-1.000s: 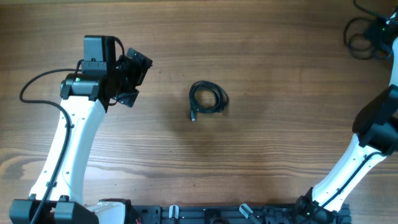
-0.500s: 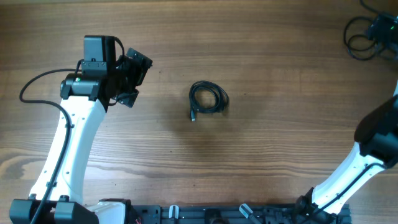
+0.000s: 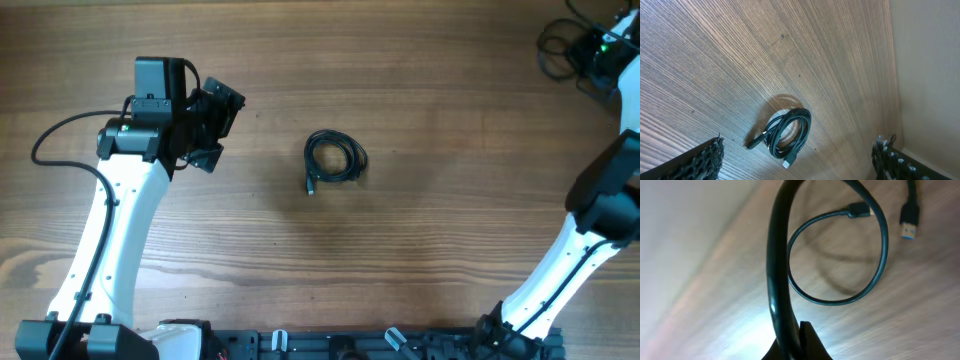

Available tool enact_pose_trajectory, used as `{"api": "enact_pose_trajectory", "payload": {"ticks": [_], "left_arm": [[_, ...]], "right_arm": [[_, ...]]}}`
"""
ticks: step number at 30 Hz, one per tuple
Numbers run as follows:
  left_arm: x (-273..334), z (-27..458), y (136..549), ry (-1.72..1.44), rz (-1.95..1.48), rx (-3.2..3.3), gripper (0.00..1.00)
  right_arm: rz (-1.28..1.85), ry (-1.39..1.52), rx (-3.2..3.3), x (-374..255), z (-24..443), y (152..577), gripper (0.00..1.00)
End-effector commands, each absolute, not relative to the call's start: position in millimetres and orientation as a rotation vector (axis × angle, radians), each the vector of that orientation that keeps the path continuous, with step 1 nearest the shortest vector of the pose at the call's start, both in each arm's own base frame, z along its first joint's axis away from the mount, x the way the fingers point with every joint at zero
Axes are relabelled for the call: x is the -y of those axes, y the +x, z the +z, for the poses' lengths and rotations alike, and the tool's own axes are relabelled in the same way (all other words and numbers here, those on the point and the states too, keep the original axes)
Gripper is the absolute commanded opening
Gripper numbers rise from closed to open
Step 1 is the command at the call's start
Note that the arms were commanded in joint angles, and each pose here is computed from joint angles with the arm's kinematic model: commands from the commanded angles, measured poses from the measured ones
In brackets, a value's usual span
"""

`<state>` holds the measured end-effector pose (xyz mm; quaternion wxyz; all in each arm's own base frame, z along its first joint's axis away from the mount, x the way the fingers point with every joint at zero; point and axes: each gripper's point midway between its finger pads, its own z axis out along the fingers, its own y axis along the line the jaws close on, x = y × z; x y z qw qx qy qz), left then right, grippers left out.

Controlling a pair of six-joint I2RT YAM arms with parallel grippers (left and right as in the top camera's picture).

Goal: Untangle cables

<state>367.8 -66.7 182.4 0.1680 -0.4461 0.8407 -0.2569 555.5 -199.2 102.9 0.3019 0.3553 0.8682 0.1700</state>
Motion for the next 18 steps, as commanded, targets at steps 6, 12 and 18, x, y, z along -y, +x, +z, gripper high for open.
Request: {"api": "enact_pose_trajectory", "payload": {"ticks": [6,12,18], "left_arm": [[65.8,182.8,368.0,-1.235,-0.705,-2.398,0.97],[65.8,183.0,368.2,-1.235,-0.706,-2.397,0.97],[65.8,182.8,368.0,-1.236,-0.705,-2.397,0.96]], "right_arm": [[0.699,0.958,-2.018,141.0,203.8,620.9,0.04],[0.114,1.076,-1.952,244.4,237.3,563.7,0.04],[-0.023,1.149,-1.821,290.7,262.9,540.1,0.04]]}}
